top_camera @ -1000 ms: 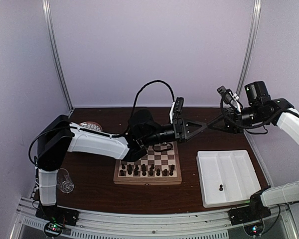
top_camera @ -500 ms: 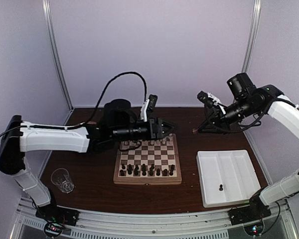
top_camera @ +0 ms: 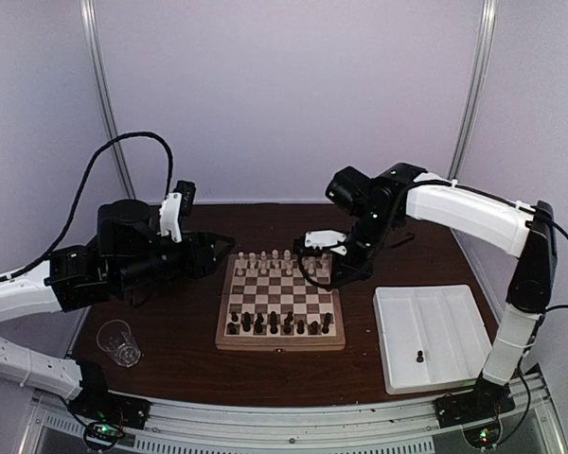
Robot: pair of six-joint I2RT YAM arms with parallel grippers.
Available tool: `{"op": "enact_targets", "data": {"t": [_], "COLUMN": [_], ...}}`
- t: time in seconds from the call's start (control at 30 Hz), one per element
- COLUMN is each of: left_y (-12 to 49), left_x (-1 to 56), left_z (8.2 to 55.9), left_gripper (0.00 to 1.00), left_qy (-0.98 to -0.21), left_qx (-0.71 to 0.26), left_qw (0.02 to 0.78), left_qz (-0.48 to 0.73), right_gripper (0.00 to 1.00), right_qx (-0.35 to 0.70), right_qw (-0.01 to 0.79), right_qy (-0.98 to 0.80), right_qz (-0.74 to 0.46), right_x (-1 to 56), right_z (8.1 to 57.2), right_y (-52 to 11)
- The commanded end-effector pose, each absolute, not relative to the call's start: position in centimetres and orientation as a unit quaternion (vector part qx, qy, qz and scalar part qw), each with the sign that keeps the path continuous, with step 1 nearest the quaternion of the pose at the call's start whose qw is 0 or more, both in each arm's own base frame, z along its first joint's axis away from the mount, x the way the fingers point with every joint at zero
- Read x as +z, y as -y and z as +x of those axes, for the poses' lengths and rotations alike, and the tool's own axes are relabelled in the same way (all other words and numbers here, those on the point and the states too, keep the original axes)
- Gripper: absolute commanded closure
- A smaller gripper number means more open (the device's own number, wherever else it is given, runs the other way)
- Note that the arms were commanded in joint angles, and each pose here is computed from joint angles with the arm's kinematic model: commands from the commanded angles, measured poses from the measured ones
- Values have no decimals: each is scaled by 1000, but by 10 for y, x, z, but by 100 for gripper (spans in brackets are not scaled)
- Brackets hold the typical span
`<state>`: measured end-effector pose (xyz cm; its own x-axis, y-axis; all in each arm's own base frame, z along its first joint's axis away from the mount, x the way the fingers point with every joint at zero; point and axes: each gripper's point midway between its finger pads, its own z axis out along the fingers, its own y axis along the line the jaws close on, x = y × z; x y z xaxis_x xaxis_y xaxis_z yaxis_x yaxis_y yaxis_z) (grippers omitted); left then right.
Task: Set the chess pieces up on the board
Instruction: Place the pawn at c7.
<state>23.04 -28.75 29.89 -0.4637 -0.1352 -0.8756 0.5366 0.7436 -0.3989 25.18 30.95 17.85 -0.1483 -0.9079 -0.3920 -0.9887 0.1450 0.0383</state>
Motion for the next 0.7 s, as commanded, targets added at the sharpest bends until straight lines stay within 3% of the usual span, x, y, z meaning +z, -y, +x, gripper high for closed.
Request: {"op": "enact_targets", "data": {"t": [0.0, 0.23, 0.67], "left_y": [254, 245, 243], "left_x": [287, 279, 272], "left_z": [234, 228, 226], "left_gripper": [48, 47, 47], "left_qy": [-802, -806, -809], "left_qx": [-274, -276, -275], "left_qw": [520, 514, 509], "left_qz": [109, 102, 101], "right_gripper": [93, 93, 93], "right_qx": [63, 16, 5], "right_qw": [100, 41, 1], "right_qy": [-737, -721, -712], "right_qz": [-665, -692, -702], "right_x": [159, 121, 85], "right_z": [258, 260, 255], "right_y": [-311, -325, -340]}}
